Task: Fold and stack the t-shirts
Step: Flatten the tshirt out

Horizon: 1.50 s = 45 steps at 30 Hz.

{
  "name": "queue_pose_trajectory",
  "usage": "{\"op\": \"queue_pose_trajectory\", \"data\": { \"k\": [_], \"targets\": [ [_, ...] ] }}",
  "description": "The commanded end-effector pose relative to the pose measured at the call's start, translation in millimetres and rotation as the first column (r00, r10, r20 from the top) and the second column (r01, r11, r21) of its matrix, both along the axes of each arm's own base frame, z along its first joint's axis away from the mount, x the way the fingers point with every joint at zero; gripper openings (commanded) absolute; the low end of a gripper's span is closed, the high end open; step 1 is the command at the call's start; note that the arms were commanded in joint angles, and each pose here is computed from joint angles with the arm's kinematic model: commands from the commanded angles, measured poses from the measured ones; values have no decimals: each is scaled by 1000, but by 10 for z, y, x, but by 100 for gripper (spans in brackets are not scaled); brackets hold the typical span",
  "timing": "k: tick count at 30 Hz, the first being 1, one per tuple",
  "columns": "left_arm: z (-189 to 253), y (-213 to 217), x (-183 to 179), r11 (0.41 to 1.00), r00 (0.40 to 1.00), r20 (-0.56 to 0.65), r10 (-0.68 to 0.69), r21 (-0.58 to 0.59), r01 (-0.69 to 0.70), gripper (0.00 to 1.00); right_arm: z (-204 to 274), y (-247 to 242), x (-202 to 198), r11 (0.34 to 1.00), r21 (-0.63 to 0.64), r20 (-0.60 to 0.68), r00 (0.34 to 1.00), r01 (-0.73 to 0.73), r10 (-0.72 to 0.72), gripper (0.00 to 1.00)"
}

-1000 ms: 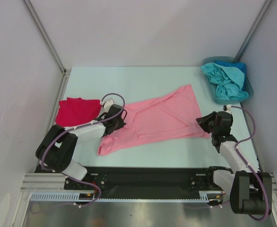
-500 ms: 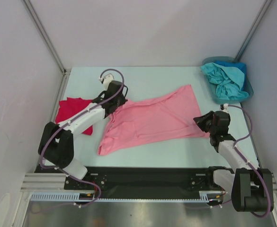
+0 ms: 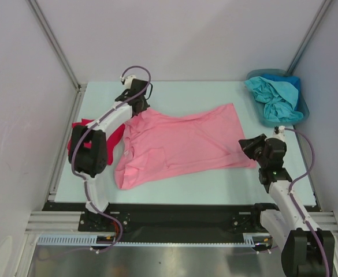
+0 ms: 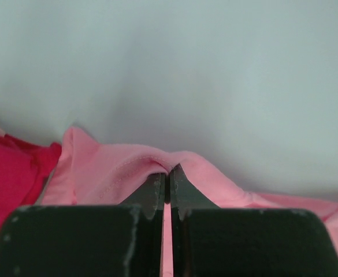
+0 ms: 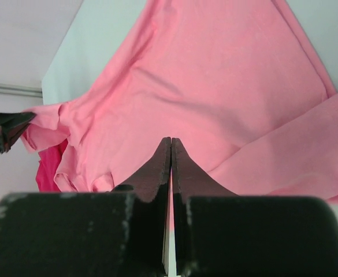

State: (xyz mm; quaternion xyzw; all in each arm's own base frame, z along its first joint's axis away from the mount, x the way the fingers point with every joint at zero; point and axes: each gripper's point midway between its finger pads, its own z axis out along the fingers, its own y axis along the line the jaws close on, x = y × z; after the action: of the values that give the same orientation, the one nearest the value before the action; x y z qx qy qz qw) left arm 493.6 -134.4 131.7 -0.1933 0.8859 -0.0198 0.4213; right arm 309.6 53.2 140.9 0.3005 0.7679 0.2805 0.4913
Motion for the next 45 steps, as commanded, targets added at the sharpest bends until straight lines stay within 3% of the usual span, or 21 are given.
{"op": "queue_pose_trajectory", "data": {
  "k": [1, 9, 19, 21, 22, 24, 27, 32, 35, 37, 38, 39, 41, 43, 44, 45],
  "targets": [
    [251, 53, 270, 999, 999, 30, -10, 33, 9, 0, 12, -11, -55, 1000, -29, 9, 1000, -4, 4, 0],
    [552, 88, 681, 999, 997, 77, 12, 50, -16, 0, -81, 53, -102, 999, -44, -14, 999, -32, 31, 0],
    [452, 329, 957, 995, 996, 55, 72, 70, -76, 1, -144, 3, -114, 998, -61, -26, 999, -22, 21, 0],
    [342, 322, 989, 995, 997, 35, 70, 74, -73, 7, -140, 4, -113, 998, -60, -21, 1000, -23, 22, 0],
    [337, 315, 1001, 995, 997, 34, 66, 74, -68, 22, -134, 7, -108, 998, -58, -18, 1000, -24, 23, 0],
    [243, 303, 996, 995, 998, 17, 65, 72, -66, 40, -117, 25, -100, 998, -54, -9, 999, -32, 31, 0],
    [111, 285, 961, 996, 998, -11, 62, 63, -61, 51, -86, 32, -77, 998, -49, 5, 999, -34, 34, 0],
    [34, 239, 888, 998, 998, -36, 49, 35, -48, 56, -21, 62, -42, 998, -46, 23, 998, -51, 52, 1],
    [155, 201, 781, 999, 999, -29, 43, 6, -42, 56, 2, 18, 18, 998, -48, 21, 998, -51, 52, 21],
    [137, 132, 659, 1000, 999, -46, 24, -9, -24, 56, 10, 2, 74, 998, -38, 14, 999, -46, 47, 45],
    [316, 84, 588, 999, 1000, -22, 14, -37, -15, 56, 20, -4, 113, 999, -31, 16, 999, -44, 44, 51],
    [214, 5, 453, 999, 999, -52, -4, -37, 3, 56, -67, -28, 155, 999, -16, -19, 999, -29, 28, 56],
    [453, -154, 242, 997, 999, -14, -38, -72, 37, 55, -34, -37, 242, 1000, 0, -21, 1000, -15, 15, 61],
    [309, -218, -19, 995, 998, -35, -55, -80, 52, 55, -75, 9, 294, 999, 41, -37, 999, -12, 14, 63],
    [517, -294, -160, 992, 997, 11, -76, -105, 77, 55, -75, 32, 302, 999, 49, -40, 999, -13, 15, 63],
    [326, -305, -332, 990, 996, -20, -91, -107, 88, 55, -76, 56, 300, 999, 50, -42, 999, -19, 21, 63]
  ]
}}
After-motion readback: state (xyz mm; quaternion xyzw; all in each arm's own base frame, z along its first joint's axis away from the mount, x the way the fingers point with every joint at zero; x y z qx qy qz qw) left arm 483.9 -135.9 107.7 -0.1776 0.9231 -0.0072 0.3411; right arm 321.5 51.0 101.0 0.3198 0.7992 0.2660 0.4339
